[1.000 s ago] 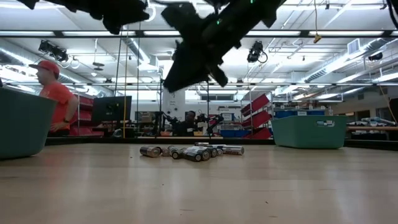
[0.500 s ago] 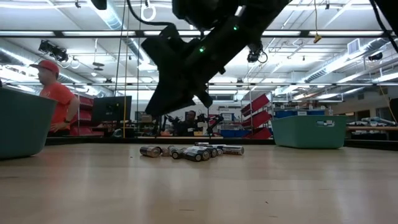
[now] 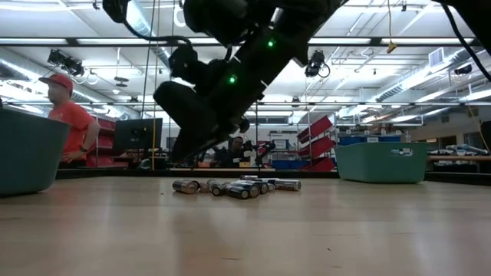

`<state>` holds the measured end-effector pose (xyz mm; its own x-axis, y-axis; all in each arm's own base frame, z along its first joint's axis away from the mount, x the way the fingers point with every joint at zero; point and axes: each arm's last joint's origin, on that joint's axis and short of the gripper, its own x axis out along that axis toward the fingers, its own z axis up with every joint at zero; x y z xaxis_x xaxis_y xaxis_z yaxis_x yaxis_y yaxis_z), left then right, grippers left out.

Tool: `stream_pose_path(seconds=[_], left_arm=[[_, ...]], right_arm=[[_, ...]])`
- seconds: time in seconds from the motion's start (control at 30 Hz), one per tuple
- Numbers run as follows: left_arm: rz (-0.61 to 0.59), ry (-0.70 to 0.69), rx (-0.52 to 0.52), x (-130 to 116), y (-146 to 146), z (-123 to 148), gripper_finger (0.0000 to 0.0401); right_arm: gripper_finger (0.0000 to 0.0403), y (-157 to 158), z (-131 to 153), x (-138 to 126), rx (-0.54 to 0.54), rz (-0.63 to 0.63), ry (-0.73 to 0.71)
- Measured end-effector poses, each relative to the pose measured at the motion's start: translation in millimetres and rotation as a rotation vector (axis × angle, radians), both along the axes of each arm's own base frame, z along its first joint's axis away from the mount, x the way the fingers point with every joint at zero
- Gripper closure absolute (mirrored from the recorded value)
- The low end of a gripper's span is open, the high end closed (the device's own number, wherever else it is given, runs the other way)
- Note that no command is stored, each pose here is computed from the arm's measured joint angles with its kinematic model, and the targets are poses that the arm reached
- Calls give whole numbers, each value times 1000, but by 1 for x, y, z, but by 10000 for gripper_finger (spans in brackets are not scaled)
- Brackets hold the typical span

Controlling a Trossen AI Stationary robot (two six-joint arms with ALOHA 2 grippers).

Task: Sort batteries
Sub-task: Put the black battery into the green bin

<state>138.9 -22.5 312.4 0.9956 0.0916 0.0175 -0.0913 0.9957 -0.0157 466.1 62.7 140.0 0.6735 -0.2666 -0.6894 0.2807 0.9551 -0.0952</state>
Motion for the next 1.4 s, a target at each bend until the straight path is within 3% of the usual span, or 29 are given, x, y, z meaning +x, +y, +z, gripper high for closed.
stream_pose_path(seconds=[0.2,0.53,1.4], left_arm=[[2,15,2,0,0,-1,219],[4,24,3,0,0,-2,219],[5,37,4,0,0,-4,219]], right_arm=[[302,2,-2,-2,-17,-24,12],[241,1,-14,-1,48,-102,5],[240,-7,-17,-1,125,-121,16]])
